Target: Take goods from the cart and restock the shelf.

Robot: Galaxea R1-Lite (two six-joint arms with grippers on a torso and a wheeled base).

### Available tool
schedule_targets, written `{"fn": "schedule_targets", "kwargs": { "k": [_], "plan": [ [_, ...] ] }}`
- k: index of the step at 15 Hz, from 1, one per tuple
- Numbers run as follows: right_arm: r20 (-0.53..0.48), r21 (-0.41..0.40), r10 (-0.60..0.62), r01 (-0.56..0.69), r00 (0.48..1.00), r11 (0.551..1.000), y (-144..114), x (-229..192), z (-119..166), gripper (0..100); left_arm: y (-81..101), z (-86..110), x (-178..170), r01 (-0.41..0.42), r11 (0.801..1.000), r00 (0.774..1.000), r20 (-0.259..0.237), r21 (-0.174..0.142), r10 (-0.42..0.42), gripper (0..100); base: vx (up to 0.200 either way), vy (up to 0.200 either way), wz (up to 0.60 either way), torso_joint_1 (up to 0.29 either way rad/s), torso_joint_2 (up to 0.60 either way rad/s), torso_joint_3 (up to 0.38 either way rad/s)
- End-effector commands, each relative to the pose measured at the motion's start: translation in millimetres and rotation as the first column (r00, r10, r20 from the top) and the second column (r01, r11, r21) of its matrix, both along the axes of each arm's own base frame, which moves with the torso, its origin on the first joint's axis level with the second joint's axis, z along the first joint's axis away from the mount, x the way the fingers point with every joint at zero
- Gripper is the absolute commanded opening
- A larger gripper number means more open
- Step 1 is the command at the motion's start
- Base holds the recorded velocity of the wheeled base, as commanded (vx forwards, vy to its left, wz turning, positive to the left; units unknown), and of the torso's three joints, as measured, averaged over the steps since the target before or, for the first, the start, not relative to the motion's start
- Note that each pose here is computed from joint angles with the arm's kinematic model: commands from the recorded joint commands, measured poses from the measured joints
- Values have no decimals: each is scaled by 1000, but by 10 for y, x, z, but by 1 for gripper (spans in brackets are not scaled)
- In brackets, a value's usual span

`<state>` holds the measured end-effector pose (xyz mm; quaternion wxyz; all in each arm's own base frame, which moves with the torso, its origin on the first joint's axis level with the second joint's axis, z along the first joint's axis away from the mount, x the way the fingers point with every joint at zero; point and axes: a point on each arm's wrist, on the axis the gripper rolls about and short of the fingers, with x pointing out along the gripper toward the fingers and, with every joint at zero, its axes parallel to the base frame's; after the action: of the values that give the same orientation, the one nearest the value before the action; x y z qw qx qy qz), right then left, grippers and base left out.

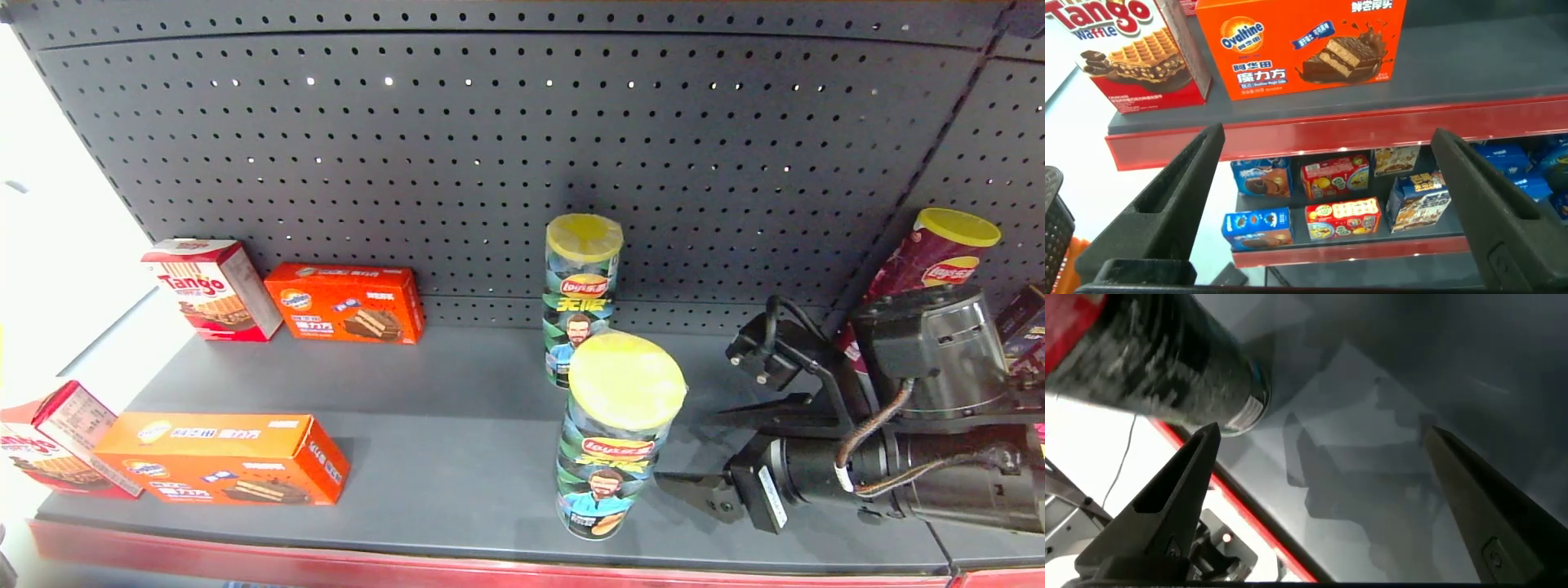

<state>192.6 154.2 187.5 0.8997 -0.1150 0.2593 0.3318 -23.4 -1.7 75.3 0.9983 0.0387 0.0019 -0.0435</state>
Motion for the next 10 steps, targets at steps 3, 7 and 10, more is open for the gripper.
{"fn": "schedule_targets", "kwargs": {
  "k": [3, 7, 10],
  "plan": [
    [-13, -10, 13, -13, 1000, 1000, 95, 68, -44, 100, 0, 0, 2, -1, 1000, 1000, -2, 0, 1, 100, 0, 0, 0, 0, 0, 0],
    [-9, -8, 18, -18, 1000, 1000, 141, 99, -53, 100, 0, 0, 2, -1, 1000, 1000, -2, 0, 1, 100, 0, 0, 0, 0, 0, 0],
    [-7, -7, 15, -15, 1000, 1000, 124, 92, -50, 100, 0, 0, 2, -1, 1000, 1000, -2, 0, 1, 100, 0, 0, 0, 0, 0, 0]
  ]
}}
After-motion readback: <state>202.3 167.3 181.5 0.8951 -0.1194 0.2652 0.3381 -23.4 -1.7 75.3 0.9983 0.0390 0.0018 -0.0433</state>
